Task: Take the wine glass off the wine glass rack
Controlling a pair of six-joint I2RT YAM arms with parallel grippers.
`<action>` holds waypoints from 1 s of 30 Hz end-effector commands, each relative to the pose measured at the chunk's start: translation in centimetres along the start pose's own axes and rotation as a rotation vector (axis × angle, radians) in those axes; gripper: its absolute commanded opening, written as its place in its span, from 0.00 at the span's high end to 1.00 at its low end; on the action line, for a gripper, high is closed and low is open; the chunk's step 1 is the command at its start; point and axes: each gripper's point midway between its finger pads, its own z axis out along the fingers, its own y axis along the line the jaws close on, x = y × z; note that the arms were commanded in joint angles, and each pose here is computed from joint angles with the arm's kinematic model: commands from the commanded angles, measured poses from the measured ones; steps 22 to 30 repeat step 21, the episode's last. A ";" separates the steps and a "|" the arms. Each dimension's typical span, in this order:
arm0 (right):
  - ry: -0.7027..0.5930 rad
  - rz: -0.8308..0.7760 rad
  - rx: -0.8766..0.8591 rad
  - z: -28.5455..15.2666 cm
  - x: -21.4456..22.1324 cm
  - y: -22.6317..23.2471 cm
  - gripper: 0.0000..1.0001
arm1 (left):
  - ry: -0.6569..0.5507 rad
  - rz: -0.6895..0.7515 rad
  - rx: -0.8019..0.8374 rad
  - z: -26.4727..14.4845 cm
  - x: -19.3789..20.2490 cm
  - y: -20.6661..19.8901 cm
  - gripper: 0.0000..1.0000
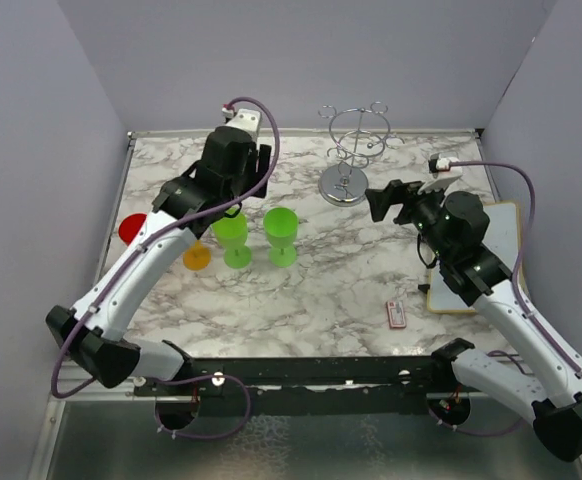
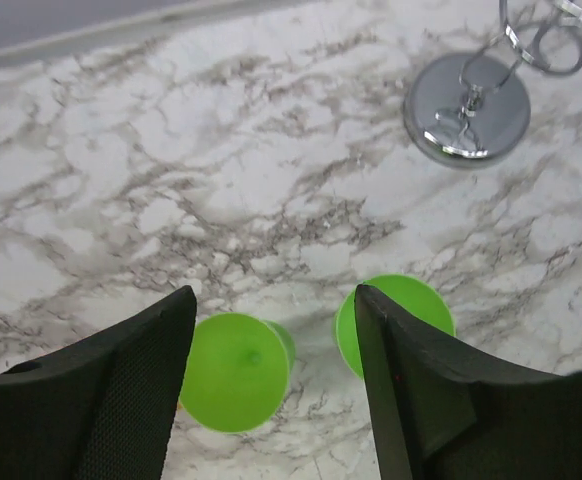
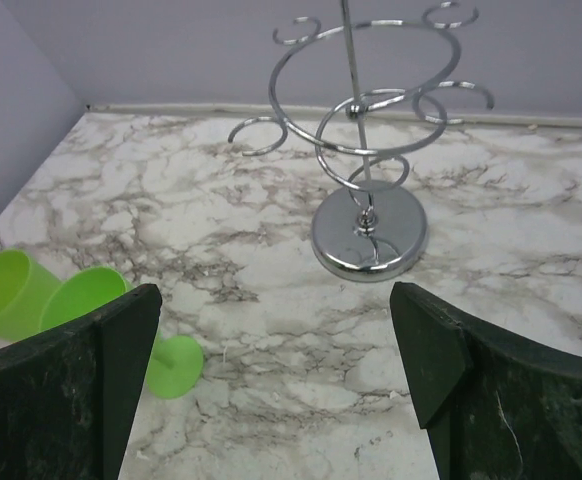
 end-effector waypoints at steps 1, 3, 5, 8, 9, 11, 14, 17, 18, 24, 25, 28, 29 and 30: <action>-0.031 -0.010 0.086 -1.3 -4.2 -1.0 0.01 | -0.220 -0.020 -0.069 -6.2 -6.8 3.3 0.30; -0.063 -0.005 0.084 -2.0 -6.1 -0.7 0.01 | -0.324 -0.055 -0.060 -9.2 -9.2 4.1 0.26; -0.115 0.002 0.077 -3.1 -8.5 -0.4 0.01 | -0.434 -0.120 -0.052 -12.3 -10.9 5.0 0.19; -0.173 -0.001 0.050 -4.7 -11.3 0.3 0.01 | -0.607 -0.200 0.020 -16.7 -12.2 5.5 0.14; -0.192 0.001 0.045 -5.2 -12.1 0.4 0.01 | -0.651 -0.216 0.045 -17.7 -12.2 5.5 0.13; -0.220 0.001 0.035 -6.1 -13.3 0.7 0.01 | -0.716 -0.245 0.076 -19.6 -12.0 5.9 0.10; -0.252 0.003 0.026 -7.2 -14.6 0.9 0.01 | -0.753 -0.277 0.059 -21.1 -11.4 7.0 0.07; -0.266 0.006 0.009 -7.6 -15.0 1.2 0.01 | -0.754 -0.295 0.028 -21.8 -10.6 7.9 0.05; -0.267 -0.003 -0.004 -7.6 -15.0 1.4 0.01 | -0.750 -0.296 0.021 -21.8 -10.2 8.1 0.05; -0.258 -0.008 -0.032 -7.4 -14.6 1.9 0.01 | -0.750 -0.305 0.003 -22.1 -9.7 8.6 0.04; -0.258 -0.008 -0.032 -7.4 -14.6 1.9 0.01 | -0.750 -0.305 0.003 -22.1 -9.7 8.6 0.04; -0.258 -0.008 -0.032 -7.4 -14.6 1.9 0.01 | -0.750 -0.305 0.003 -22.1 -9.7 8.6 0.04; -0.258 -0.008 -0.032 -7.4 -14.6 1.9 0.01 | -0.750 -0.305 0.003 -22.1 -9.7 8.6 0.04; -0.258 -0.008 -0.032 -7.4 -14.6 1.9 0.01 | -0.750 -0.305 0.003 -22.1 -9.7 8.6 0.04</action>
